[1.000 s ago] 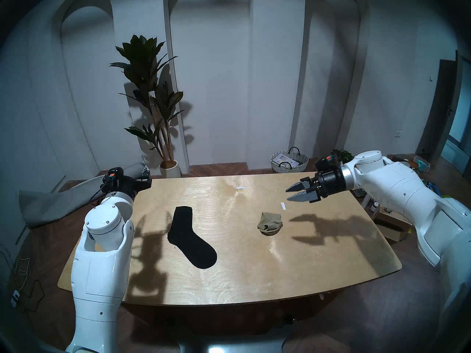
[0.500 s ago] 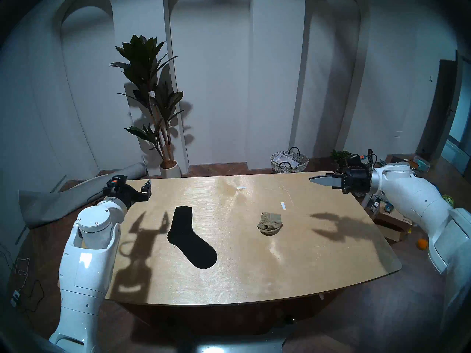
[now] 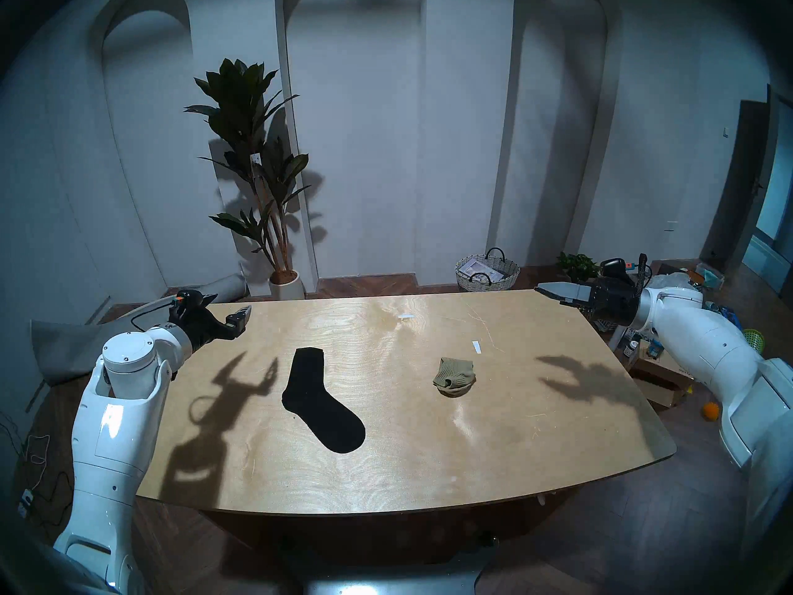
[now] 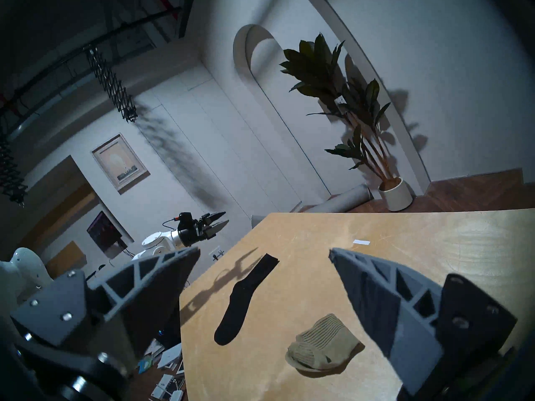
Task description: Fold socks in half once and place them neatly on the table
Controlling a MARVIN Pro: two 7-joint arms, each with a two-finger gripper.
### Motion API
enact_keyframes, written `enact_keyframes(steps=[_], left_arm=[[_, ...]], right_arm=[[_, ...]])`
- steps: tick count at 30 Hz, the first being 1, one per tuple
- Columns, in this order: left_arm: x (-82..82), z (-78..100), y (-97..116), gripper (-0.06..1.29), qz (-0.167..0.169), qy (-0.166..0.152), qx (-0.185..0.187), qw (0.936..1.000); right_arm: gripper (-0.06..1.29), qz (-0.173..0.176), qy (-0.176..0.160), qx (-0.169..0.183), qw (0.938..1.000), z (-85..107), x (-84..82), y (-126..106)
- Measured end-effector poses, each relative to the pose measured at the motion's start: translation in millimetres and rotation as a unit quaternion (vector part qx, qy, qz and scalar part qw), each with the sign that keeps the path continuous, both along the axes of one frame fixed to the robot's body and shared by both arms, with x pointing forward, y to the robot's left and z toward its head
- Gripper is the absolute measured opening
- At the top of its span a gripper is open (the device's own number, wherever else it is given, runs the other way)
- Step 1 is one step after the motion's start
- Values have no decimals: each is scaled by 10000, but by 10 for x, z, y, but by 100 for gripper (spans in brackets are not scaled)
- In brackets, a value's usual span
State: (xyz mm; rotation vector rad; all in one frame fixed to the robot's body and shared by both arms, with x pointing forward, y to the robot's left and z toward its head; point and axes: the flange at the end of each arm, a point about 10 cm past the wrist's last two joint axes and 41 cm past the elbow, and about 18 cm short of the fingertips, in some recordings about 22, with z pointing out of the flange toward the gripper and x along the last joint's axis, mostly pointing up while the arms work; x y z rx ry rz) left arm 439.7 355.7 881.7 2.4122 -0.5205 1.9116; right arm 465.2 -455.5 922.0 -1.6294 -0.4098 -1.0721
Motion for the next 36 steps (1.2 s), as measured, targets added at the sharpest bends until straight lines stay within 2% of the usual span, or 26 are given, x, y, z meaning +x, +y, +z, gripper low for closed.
enact_keyframes(steps=[11,16,21,27,30,36], left_arm=[[117,-192,198,124,-677,660,-422,9946],[182,-234,190,124,-915,878,-658,9897],[252,-202,206,124,-1090,1008,-891,9849],[310,-151,398,124,-927,1173,-1405,9787],[340,-140,548,124,-744,1314,-1828,9715],[386,-135,688,124,-524,1500,-2415,9573]], right_arm=[[120,101,-25,124,9999,-226,7,198],[120,-171,-89,46,9998,-279,38,143],[120,-485,-209,-21,9986,-297,78,69],[120,-724,-336,-52,9968,-318,117,35],[120,-847,-415,-61,9955,-330,141,26],[120,-985,-523,-65,9937,-346,171,24]])
